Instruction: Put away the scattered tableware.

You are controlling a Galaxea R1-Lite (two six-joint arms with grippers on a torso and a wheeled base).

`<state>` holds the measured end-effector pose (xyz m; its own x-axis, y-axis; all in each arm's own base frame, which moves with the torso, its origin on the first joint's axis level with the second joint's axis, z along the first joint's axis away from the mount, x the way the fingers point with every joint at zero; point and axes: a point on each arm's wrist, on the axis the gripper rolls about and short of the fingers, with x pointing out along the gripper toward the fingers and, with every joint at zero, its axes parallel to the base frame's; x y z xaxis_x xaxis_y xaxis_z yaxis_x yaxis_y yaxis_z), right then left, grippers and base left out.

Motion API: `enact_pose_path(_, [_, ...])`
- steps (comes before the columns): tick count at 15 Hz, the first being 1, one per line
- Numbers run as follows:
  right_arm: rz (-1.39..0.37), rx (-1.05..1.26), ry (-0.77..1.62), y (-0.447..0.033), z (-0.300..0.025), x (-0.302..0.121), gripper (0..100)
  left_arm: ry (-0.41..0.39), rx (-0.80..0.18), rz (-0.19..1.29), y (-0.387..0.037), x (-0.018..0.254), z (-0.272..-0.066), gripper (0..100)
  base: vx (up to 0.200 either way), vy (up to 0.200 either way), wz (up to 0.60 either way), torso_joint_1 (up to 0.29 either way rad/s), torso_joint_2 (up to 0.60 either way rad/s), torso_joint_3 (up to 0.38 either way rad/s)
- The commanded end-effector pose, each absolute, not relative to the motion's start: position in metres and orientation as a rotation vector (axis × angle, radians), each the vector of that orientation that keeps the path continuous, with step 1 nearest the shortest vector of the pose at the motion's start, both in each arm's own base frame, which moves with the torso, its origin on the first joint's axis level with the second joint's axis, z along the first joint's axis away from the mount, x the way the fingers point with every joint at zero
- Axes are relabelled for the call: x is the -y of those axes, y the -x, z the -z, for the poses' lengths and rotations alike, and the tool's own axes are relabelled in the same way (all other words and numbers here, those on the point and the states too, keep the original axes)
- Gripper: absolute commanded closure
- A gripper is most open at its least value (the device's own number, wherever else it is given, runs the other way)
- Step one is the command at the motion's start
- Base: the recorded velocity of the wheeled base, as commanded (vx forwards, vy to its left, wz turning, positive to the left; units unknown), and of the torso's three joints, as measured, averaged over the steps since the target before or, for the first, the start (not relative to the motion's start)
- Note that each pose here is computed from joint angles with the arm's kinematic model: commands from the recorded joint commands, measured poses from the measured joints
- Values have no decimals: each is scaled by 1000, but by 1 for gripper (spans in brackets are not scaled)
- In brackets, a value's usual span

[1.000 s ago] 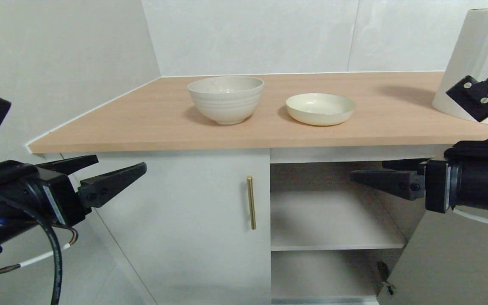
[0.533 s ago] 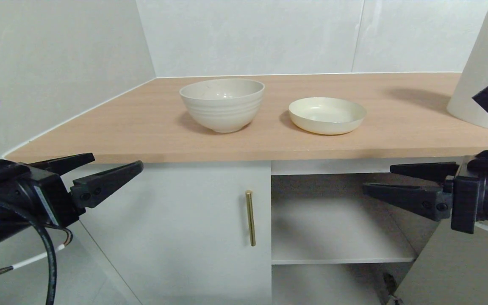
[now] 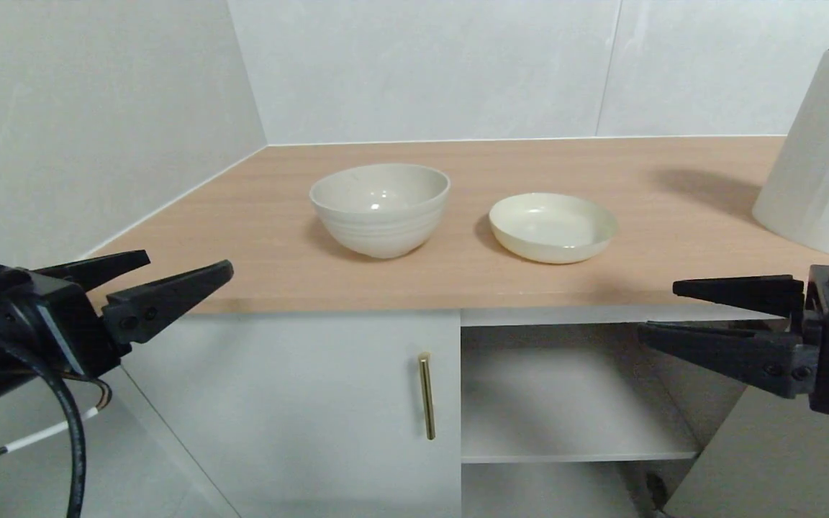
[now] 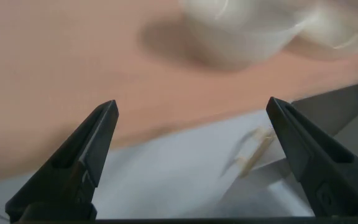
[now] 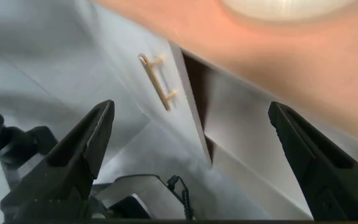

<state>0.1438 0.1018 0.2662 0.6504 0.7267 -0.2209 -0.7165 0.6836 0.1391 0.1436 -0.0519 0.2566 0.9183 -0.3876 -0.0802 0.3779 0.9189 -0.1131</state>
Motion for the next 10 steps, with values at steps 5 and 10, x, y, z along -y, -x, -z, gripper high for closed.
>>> enact_pose_path(5, [-820,-252,-41,-144,-268,-102,0,99,-130,393,-149,54,-253,0,0,0,0,107,-481,-336])
enact_pose_path(10, [-816,-235,-48,-163,-262,-114,0,96,-145,392,-161,58,-254,0,0,0,0,161,-461,-321])
